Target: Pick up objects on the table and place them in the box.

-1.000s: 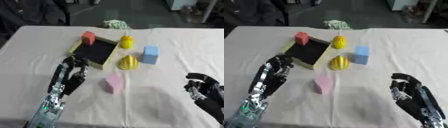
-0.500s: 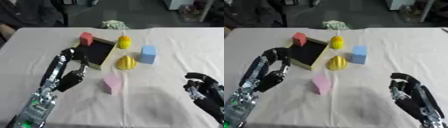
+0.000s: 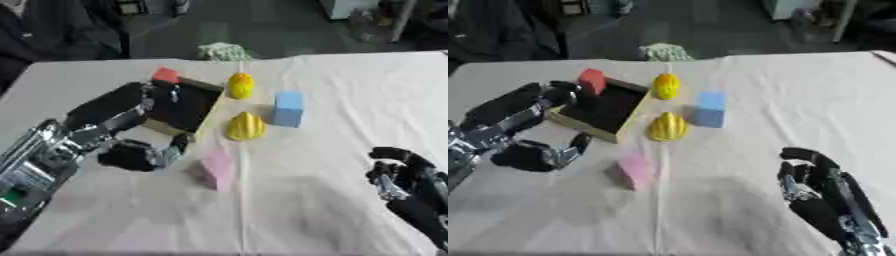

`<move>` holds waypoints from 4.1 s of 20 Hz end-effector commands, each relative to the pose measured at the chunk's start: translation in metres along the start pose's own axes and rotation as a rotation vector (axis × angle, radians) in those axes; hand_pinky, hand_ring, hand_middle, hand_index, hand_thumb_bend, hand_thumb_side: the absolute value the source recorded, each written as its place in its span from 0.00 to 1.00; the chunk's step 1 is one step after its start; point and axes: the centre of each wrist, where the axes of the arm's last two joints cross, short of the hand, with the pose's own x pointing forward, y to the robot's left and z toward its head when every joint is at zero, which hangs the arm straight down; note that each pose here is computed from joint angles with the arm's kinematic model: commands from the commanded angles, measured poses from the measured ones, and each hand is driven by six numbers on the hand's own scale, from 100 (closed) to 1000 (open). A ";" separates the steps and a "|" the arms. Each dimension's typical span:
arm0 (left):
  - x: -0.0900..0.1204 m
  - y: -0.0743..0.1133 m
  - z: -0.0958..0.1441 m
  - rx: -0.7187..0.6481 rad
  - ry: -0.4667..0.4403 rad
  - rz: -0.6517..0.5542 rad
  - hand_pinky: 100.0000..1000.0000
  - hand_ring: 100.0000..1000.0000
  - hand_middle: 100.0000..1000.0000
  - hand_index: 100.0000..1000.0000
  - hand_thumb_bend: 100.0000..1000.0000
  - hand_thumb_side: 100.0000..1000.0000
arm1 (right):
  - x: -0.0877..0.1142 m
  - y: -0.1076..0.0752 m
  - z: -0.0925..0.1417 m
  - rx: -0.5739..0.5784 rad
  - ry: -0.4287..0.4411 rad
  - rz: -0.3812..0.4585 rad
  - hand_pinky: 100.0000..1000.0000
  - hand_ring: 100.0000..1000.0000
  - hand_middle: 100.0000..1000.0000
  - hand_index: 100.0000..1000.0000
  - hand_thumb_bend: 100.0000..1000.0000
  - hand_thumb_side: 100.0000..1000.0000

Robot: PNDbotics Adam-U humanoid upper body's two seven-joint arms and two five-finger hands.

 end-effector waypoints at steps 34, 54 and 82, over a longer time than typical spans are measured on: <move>-0.063 -0.048 -0.093 -0.316 0.117 -0.374 0.83 0.80 0.81 0.97 0.30 0.21 | 0.006 0.000 -0.002 0.020 -0.021 -0.007 0.56 0.55 0.68 0.74 0.00 0.21; -0.068 -0.030 -0.087 -0.262 0.094 -0.311 0.78 0.71 0.58 0.76 0.10 0.07 | 0.005 0.000 -0.002 0.022 -0.019 -0.008 0.56 0.55 0.69 0.74 0.00 0.21; -0.185 -0.023 0.017 -0.096 0.859 -0.271 0.76 0.72 0.62 0.79 0.20 0.08 | 0.004 0.000 0.000 0.025 -0.011 -0.005 0.56 0.55 0.69 0.74 0.00 0.20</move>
